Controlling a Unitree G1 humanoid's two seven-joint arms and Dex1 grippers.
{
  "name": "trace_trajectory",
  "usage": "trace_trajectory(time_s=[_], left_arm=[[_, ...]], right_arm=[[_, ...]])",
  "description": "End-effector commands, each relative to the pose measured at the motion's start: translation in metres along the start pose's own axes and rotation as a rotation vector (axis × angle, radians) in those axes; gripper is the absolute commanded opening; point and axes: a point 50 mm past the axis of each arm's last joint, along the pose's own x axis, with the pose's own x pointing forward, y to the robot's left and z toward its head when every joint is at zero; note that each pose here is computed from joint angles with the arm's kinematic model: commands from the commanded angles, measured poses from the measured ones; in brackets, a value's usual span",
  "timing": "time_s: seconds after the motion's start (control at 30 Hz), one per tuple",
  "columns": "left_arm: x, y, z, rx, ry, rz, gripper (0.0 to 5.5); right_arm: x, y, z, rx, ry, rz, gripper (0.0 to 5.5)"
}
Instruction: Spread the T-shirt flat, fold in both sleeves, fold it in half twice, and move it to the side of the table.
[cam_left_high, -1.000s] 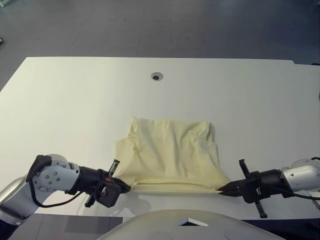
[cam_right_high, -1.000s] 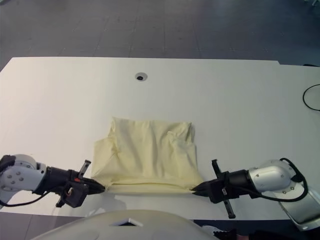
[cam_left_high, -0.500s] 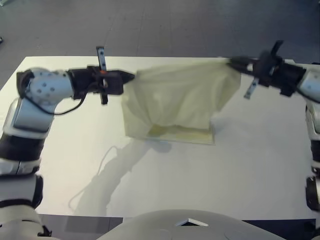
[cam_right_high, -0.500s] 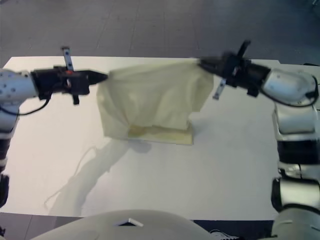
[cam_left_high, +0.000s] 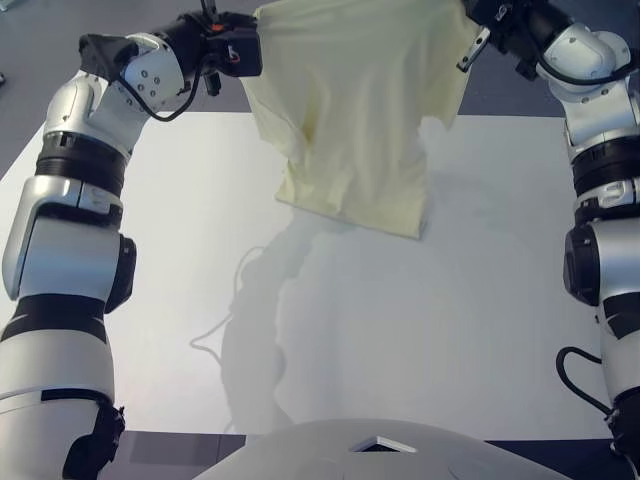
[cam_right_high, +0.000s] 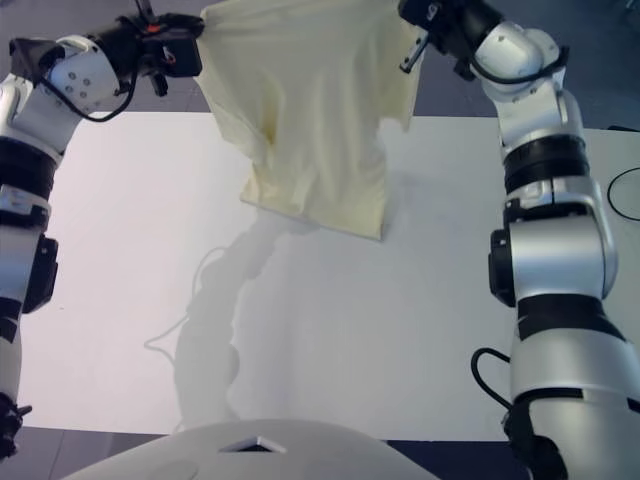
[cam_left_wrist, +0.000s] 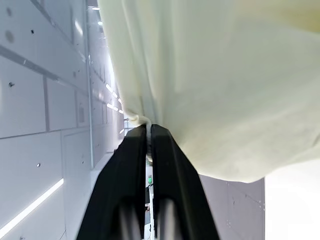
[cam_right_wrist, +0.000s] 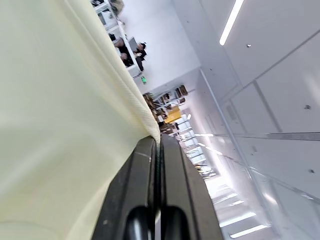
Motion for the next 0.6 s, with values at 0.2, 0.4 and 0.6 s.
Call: trace_trajectory(time_s=[0.2, 0.4, 0.6], left_arm=[[-0.003, -0.006, -0.019, 0.01, 0.099, -0.061, 0.0], [-0.019, -0.03, -0.024, -0.029, 0.038, -0.223, 0.0], [-0.055, -0.036, -0.027, -0.077, -0.035, -0.282, 0.0]], right_arm=[[0.004, -0.034, 0.003, -0.111, 0.086, -0.155, 0.0], [0.003, -0.037, 0.002, -0.168, 0.101, -0.183, 0.0], [-0.005, -0.044, 0.001, -0.191, 0.06, -0.205, 0.0]])
